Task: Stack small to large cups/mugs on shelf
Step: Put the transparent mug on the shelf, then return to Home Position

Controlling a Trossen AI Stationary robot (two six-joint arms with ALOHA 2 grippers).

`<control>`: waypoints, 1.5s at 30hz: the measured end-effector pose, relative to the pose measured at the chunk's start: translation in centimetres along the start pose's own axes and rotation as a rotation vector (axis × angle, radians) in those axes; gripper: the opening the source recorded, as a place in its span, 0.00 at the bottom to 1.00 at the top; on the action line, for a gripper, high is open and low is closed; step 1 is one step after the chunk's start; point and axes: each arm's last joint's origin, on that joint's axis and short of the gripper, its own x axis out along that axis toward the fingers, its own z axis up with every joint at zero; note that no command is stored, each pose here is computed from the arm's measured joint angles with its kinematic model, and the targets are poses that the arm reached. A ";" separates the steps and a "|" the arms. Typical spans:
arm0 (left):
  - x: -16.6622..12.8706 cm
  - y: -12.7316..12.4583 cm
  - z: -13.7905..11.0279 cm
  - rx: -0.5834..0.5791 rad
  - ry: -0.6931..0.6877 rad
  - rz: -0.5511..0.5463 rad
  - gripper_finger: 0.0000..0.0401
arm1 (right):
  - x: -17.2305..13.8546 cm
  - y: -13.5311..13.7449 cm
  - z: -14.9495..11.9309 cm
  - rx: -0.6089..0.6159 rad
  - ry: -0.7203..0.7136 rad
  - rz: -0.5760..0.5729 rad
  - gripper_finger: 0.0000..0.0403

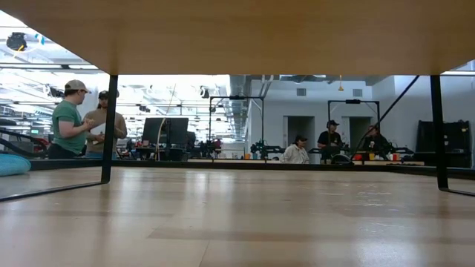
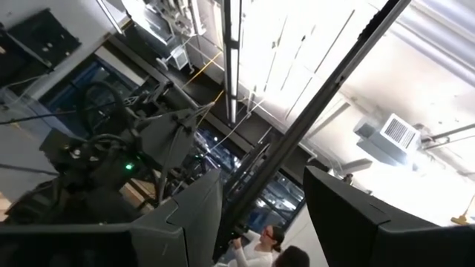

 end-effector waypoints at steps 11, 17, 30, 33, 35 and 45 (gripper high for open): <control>-1.0 -0.6 0.2 0.017 0.015 -0.013 0.45 | 1.1 1.4 1.3 0.004 0.021 -0.028 0.03; -1.3 -0.8 0.2 0.029 0.021 -0.016 0.45 | 1.0 1.5 1.3 0.012 0.019 -0.025 0.07; -1.5 -0.9 0.2 0.037 0.025 -0.017 0.45 | 1.1 1.6 1.4 0.026 0.021 -0.020 0.36; -1.7 -1.0 0.4 0.032 0.030 -0.013 0.45 | 0.7 1.6 1.5 0.023 0.014 -0.006 0.42; -1.7 -1.3 1.0 0.022 0.040 0.006 0.45 | -0.2 1.8 1.5 0.004 0.001 0.023 0.44; -0.5 -4.4 10.6 0.130 0.139 0.192 0.45 | -7.6 1.7 1.4 -0.210 -0.148 0.201 0.42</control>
